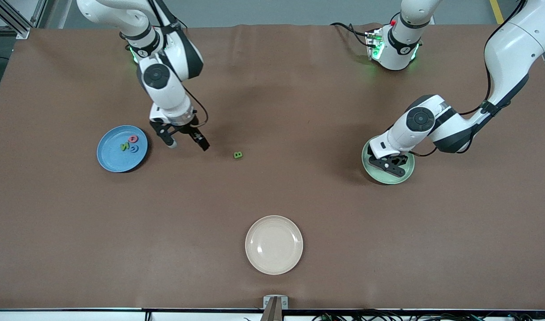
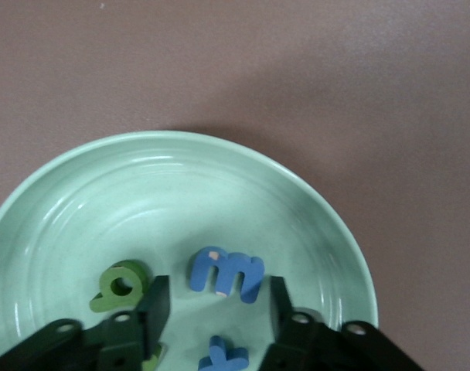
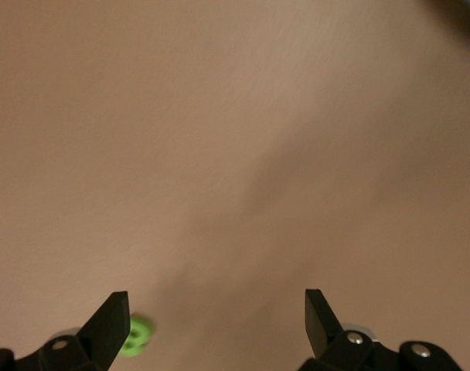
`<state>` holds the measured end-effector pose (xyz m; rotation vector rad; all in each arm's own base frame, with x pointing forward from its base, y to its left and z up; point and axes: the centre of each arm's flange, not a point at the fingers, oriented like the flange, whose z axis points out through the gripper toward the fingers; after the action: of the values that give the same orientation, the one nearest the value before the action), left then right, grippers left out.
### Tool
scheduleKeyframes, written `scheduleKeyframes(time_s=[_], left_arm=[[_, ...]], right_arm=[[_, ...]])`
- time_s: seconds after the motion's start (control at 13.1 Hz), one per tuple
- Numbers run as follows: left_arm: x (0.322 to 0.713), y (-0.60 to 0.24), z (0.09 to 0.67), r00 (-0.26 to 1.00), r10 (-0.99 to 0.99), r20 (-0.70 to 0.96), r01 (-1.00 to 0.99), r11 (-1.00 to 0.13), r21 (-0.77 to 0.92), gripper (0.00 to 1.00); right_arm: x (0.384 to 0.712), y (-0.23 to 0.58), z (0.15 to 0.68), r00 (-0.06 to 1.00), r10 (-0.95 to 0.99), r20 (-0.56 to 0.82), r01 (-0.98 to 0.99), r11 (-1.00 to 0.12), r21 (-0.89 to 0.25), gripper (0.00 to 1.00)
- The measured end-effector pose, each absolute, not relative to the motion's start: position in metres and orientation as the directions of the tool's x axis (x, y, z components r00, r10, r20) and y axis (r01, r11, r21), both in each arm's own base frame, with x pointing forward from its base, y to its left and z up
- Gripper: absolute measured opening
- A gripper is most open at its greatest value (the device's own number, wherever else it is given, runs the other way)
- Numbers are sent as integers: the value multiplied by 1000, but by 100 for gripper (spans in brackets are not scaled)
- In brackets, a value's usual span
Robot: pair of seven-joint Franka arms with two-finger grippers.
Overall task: Sort uppercase to blue plate, lowercase to green plate
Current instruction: 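Reach the right gripper to the green B while the left gripper withdraws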
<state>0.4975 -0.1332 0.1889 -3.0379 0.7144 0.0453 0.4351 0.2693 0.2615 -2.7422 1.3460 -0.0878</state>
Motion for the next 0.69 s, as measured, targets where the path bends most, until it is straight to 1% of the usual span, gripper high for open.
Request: scheduleKeyframes(time_s=[0.23,0.46,0.53,0.69], left_arm=[[505,-129,193,910,-414,-21,-414,-910,-19,99],[510,-126,195,920,-392,-14,-392,-920,-22,100],[511,-126,196,921,-389,-12,-389,-921,-23,100],[515,-124,198,924,-382,-5,-382,-924,-25,100]], right_arm=[[462,316,237,463,-886,37,-880,-464,-99,100],[487,356,210,384,-921,59,-918,-388,-76,100],[489,368,202,373,-926,60,-924,-377,-72,100],[482,384,184,378,-924,61,-923,-381,-53,100]])
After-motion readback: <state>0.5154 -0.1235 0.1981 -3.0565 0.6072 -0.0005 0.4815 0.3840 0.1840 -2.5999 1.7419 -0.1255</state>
